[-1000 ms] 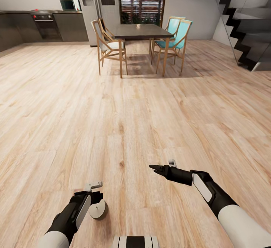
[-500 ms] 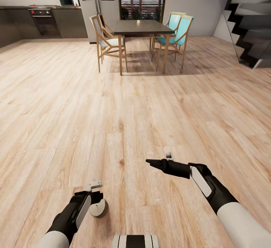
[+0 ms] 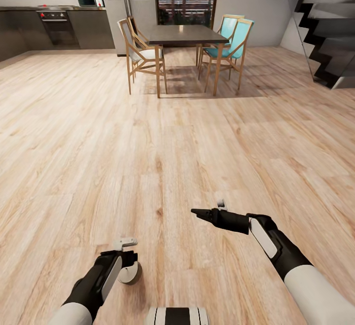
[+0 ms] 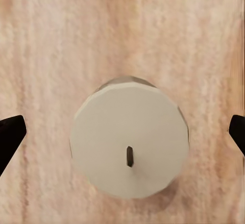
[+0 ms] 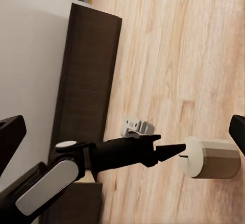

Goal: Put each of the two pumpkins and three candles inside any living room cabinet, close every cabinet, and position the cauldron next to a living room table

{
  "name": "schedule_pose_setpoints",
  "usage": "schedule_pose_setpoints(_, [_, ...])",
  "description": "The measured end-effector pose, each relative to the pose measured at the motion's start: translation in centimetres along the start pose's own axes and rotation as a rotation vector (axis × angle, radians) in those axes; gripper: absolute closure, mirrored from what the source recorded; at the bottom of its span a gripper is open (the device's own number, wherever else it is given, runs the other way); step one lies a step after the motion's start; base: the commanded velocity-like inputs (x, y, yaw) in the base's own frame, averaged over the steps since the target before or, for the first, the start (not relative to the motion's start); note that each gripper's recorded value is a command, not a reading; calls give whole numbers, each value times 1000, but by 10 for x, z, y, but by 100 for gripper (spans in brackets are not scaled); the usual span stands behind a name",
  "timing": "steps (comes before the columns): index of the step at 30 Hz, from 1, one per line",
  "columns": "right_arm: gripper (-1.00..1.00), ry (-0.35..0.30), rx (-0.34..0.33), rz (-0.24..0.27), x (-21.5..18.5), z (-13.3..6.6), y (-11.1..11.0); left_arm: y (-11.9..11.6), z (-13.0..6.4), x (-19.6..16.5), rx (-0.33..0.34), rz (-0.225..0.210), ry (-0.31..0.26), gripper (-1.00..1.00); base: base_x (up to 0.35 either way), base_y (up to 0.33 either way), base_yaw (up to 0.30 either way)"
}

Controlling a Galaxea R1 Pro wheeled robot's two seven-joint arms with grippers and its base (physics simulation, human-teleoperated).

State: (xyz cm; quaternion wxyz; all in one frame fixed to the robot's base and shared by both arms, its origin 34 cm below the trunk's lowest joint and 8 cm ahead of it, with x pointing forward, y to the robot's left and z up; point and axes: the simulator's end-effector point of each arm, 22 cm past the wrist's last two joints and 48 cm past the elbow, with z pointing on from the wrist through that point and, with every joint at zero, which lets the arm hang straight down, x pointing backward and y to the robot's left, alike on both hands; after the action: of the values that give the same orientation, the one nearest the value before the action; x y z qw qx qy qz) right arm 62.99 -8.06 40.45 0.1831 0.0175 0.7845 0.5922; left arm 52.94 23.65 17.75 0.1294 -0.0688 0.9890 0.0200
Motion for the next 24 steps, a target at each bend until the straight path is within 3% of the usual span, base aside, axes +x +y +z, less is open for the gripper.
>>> schedule_pose_setpoints(11, [-100, 10, 8, 30, 8, 3, -17, -4, 12, 14, 5, 25, 32, -100, 0, 0, 0])
schedule_pose_setpoints(24, [-100, 11, 10, 28, 8, 3, -17, -9, 12, 14, 30, 29, 29, -100, 0, 0, 0])
